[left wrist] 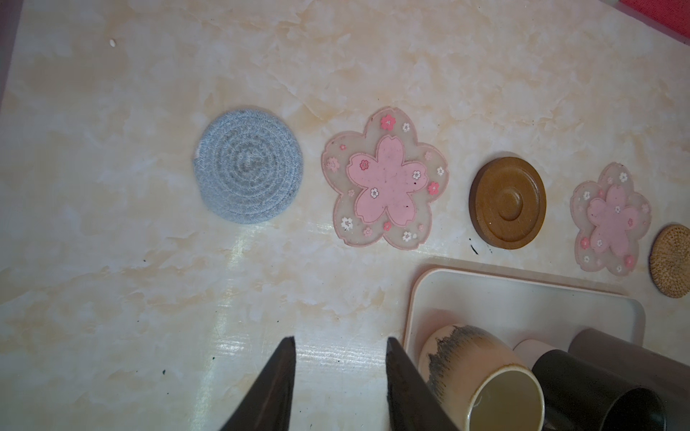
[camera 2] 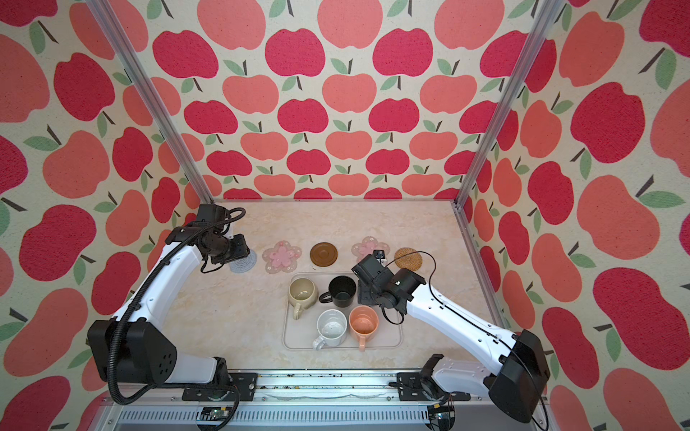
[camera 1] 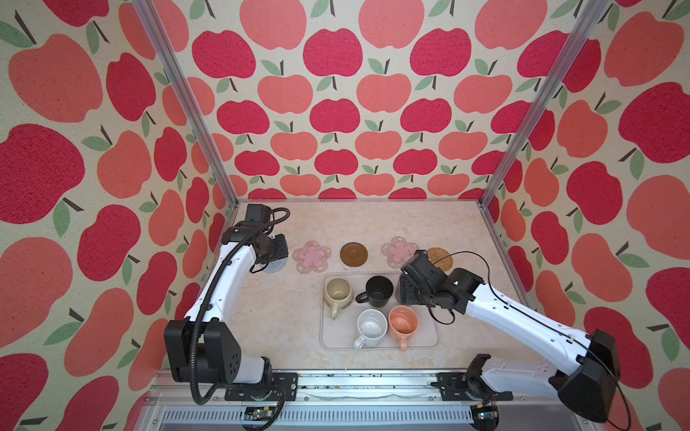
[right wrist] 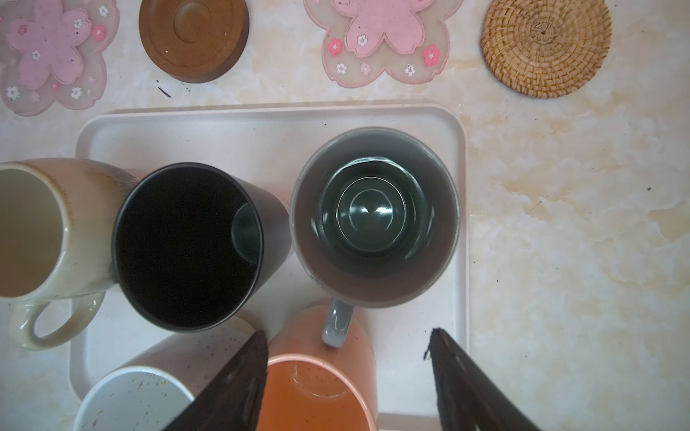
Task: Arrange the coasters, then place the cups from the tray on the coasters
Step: 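Lower the right gripper onto the grey mug and close on its rim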
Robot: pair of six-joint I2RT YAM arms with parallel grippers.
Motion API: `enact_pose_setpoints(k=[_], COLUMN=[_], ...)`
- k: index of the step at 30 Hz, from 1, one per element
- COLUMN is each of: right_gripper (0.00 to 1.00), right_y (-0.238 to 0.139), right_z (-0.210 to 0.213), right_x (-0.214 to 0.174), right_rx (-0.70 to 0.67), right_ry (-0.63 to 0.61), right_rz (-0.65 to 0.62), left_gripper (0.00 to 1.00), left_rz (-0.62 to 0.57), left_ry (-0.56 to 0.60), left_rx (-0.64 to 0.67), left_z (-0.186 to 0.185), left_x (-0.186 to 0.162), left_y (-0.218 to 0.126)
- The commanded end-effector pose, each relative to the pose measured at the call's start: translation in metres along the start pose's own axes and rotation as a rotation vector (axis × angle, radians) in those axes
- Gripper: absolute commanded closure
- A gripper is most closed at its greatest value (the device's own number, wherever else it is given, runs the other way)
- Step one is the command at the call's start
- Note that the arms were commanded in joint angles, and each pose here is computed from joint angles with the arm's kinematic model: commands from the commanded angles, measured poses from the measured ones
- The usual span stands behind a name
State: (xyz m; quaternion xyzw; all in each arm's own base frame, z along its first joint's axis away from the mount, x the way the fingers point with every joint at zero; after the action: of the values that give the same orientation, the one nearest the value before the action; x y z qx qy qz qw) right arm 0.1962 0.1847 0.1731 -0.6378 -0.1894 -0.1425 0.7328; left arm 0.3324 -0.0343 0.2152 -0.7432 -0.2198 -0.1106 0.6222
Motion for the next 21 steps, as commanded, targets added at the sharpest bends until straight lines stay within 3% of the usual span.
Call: enact_pose_setpoints(k=[1, 21], right_gripper=[0.30, 0.35], right_y=[0.009, 0.048], right_z=[-0.001, -0.020], right_x=[-0.006, -0.019], right_rx=[-0.018, -0.136], right_ry=[0.010, -0.011], right_rz=[0.017, 0.078], left_gripper=[0.58, 0.59], left_rz=[0.012, 0.044], left_ry=[-0.022, -0.041], left_rx=[-0.017, -0.051], left_z=[-0.003, -0.015], left_x=[0.000, 0.015], left_y=[0.008, 0.021])
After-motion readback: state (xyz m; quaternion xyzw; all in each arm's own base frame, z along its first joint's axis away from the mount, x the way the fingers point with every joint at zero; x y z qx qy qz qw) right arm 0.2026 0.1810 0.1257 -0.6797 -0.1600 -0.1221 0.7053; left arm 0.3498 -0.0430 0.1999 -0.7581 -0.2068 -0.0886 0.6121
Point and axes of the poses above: each gripper's point midway between its finger pads, its own y axis out along the fingers, its own z axis along the line the jaws close on, x = y × z, the point moved 3 cm from there along -y, back along the fingers, and after that the axes turned 2 degrees about y, right-handed, at the moved point
